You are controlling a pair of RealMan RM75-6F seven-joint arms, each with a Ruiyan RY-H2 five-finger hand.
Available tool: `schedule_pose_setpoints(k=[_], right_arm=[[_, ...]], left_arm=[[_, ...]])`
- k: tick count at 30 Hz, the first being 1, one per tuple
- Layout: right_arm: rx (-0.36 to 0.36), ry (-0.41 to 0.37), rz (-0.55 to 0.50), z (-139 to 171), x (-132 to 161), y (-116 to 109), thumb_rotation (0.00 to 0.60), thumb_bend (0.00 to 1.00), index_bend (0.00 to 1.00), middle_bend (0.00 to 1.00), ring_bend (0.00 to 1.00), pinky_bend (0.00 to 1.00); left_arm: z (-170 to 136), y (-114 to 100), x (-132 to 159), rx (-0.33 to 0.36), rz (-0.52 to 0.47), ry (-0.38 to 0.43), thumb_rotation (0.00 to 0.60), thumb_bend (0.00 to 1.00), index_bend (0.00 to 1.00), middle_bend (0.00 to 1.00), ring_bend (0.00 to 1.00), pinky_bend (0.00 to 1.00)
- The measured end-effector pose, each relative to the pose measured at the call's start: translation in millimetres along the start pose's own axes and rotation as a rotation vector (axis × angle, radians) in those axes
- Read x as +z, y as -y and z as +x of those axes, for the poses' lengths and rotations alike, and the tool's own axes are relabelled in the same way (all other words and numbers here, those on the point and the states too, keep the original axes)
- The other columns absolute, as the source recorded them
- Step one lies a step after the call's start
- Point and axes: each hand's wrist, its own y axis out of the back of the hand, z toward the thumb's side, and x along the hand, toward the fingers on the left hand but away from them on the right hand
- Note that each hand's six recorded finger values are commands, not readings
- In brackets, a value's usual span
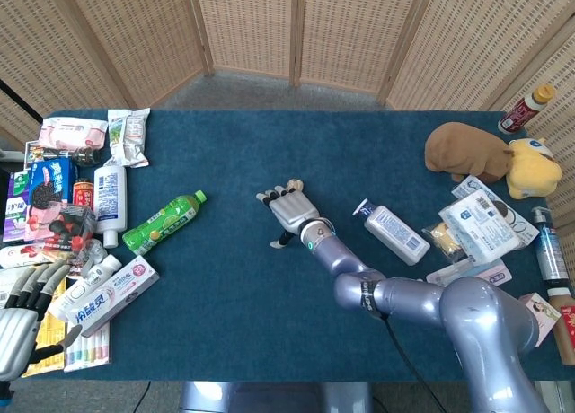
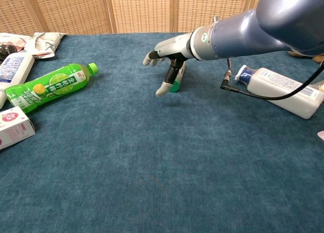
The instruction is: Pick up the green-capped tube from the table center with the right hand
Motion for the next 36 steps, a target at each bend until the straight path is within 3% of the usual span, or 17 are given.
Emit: schedule_pose_setpoints(k=[15,21,27,30,33,36], right_arm=[[0.047,0.115,0.051,9.2,-40.9,10.3,0.475,0.23,0.00,0.12,0.00,0.15],[0.028,0.163,0.059,20.4,-60.1,3.1,0.474,0.23,0.00,0.15,0.00,0.15],[0.008,0.148,0.090,21.9,-64.3,1.1,0.539,0.22,0.02,0.38,0.18,0.29],[-0.001,0.133,0.093,22.4,-66.5,4.1,0.599,0.19,0.20,0.56,0.33,0.46],[-0.013,0.114,0.096,22.6,-67.7,8.4,0.600,0.18,0.37,0.74,0.49,0.61],[-0.027,0.099,0.065,22.9,-68.0,13.0,0.600,0.17,0.47,0.84,0.60,0.73]], left_arm=[[4.2,-1.0,10.9,-0.001,-0.001,0.039,0.600,0.31,0.00,0.00,0.00,0.00],[6.6,2.7,16.9,-0.014,-0.010,0.062,0.600,0.31,0.00,0.00,0.00,0.00],[1.4,-0.8,16.0,-0.005,-0.006,0.055,0.600,0.31,0.00,0.00,0.00,0.00],[-1.4,-2.8,15.6,0.001,-0.013,0.054,0.600,0.31,0.00,0.00,0.00,0.00],[-3.4,-3.3,16.0,0.000,-0.018,0.059,0.600,0.31,0.00,0.00,0.00,0.00],[-4.6,-3.9,16.8,0.002,-0.025,0.064,0.600,0.31,0.00,0.00,0.00,0.00]])
